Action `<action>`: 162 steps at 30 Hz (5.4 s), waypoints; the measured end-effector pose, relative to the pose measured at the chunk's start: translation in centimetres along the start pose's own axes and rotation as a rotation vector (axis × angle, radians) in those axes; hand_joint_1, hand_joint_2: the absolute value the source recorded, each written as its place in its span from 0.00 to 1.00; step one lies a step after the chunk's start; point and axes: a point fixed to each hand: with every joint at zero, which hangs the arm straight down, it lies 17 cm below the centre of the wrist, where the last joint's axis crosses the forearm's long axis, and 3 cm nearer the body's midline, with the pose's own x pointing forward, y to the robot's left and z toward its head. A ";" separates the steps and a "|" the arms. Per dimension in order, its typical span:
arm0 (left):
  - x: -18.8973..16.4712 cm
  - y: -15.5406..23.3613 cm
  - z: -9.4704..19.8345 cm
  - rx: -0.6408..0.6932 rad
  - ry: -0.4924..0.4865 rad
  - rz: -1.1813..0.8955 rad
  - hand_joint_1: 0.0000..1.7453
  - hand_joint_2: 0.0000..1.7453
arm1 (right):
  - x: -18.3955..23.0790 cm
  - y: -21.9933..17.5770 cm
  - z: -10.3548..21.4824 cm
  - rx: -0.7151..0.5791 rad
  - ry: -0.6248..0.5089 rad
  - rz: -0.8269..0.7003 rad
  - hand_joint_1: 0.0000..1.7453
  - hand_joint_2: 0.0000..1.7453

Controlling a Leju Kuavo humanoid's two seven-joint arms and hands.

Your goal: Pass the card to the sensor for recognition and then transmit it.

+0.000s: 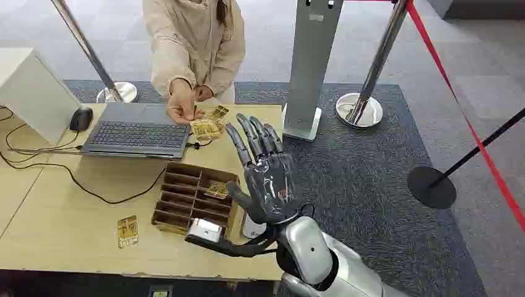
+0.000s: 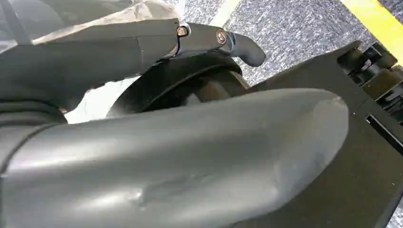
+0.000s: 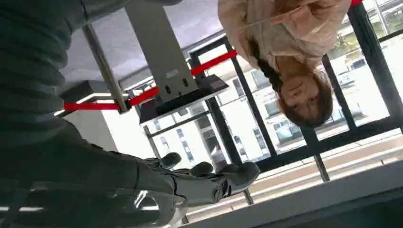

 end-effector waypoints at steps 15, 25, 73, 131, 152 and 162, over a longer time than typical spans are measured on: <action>0.7 -0.1 0.4 0.039 0.075 -0.026 0.00 0.00 | 1.0 2.7 -2.2 0.057 0.023 -0.041 0.00 1.00; 0.9 -0.3 0.5 0.045 0.082 -0.043 0.00 0.00 | 1.4 5.0 -2.7 0.094 0.031 -0.057 0.00 1.00; 1.0 -0.3 0.5 0.059 0.075 -0.030 0.00 0.00 | 3.7 8.0 -5.1 0.107 0.075 -0.226 1.00 1.00; 0.4 -0.1 -0.1 0.028 -0.026 0.083 0.00 0.00 | -1.8 1.0 2.9 -0.020 0.149 -0.150 0.92 1.00; 0.3 0.0 -0.1 0.021 -0.013 0.146 0.00 0.00 | -5.0 7.3 9.1 0.160 0.257 -0.249 0.92 1.00; 0.2 0.0 -0.1 0.020 -0.004 0.151 0.00 0.00 | -4.8 10.2 10.9 0.243 0.281 -0.289 0.92 1.00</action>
